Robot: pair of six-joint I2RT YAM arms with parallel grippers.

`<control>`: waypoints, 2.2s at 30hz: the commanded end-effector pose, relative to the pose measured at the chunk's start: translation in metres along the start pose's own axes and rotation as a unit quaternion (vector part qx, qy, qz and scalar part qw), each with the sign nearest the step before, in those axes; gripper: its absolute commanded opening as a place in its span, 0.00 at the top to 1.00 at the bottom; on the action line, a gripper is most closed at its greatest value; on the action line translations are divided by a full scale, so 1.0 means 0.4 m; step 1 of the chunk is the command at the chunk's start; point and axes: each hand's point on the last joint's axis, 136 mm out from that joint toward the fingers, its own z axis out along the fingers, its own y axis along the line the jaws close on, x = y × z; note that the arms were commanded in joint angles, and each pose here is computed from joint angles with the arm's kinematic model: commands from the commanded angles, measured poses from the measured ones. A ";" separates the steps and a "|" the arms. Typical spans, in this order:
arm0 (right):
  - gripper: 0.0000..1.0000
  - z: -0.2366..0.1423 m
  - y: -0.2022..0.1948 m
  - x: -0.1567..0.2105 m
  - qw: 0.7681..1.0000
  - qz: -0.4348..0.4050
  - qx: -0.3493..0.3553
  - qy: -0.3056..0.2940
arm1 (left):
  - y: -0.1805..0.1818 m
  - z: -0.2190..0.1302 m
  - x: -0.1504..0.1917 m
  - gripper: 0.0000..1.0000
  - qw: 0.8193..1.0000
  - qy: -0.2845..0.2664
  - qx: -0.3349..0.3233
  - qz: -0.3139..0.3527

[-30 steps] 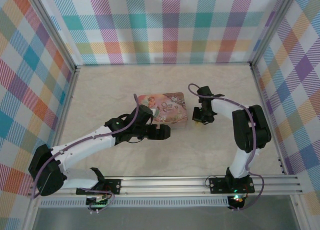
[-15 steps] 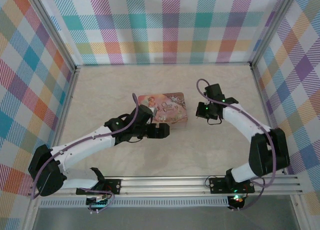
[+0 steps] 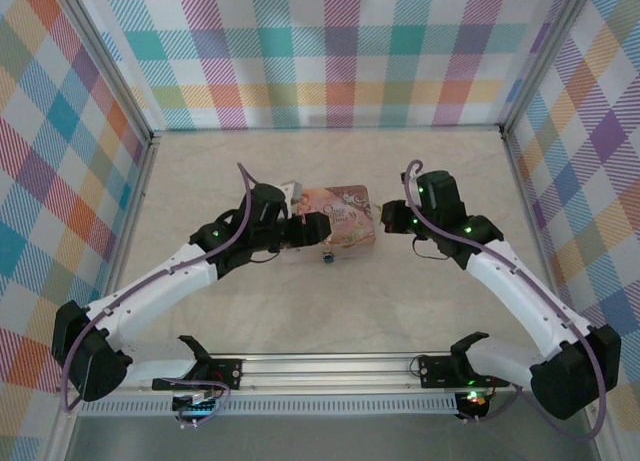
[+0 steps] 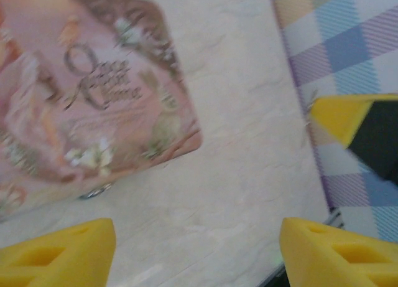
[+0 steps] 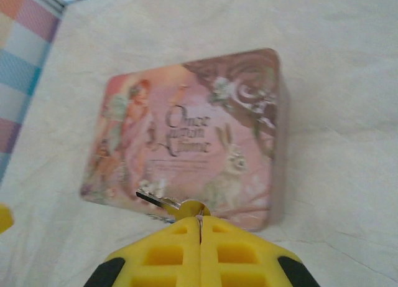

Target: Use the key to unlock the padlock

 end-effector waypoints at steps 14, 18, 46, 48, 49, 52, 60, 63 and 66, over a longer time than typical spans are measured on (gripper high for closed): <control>1.00 -0.049 0.208 -0.029 0.993 -0.057 -0.086 -0.053 | -0.176 0.009 -0.084 0.38 0.988 -0.025 0.154 0.001; 1.00 -0.048 0.223 -0.026 0.993 -0.061 -0.091 -0.052 | -0.174 0.014 -0.086 0.44 0.988 -0.025 0.152 0.001; 1.00 -0.066 0.254 0.003 0.990 -0.079 -0.107 -0.052 | -0.156 0.032 -0.090 0.99 0.991 -0.028 0.133 0.005; 0.98 -0.067 0.251 0.005 0.990 -0.078 -0.106 -0.051 | -0.152 0.029 -0.090 1.00 0.991 -0.029 0.127 0.009; 0.87 -0.069 0.246 0.008 0.990 -0.078 -0.103 -0.051 | -0.149 0.028 -0.089 1.00 0.992 -0.029 0.123 0.011; 0.67 -0.079 0.225 0.014 0.991 -0.075 -0.093 -0.061 | -0.142 0.020 -0.086 1.00 0.993 -0.025 0.113 0.023; 0.37 -0.103 0.203 0.021 0.989 -0.048 -0.121 -0.072 | -0.105 0.015 -0.036 1.00 0.994 0.036 0.085 0.057; 0.38 -0.089 0.217 0.029 0.986 -0.060 -0.145 -0.064 | -0.102 0.007 -0.012 1.00 0.992 0.062 0.093 0.063; 0.43 -0.081 0.208 0.018 0.984 -0.034 -0.159 -0.076 | -0.110 -0.005 0.004 1.00 0.989 0.077 0.105 0.073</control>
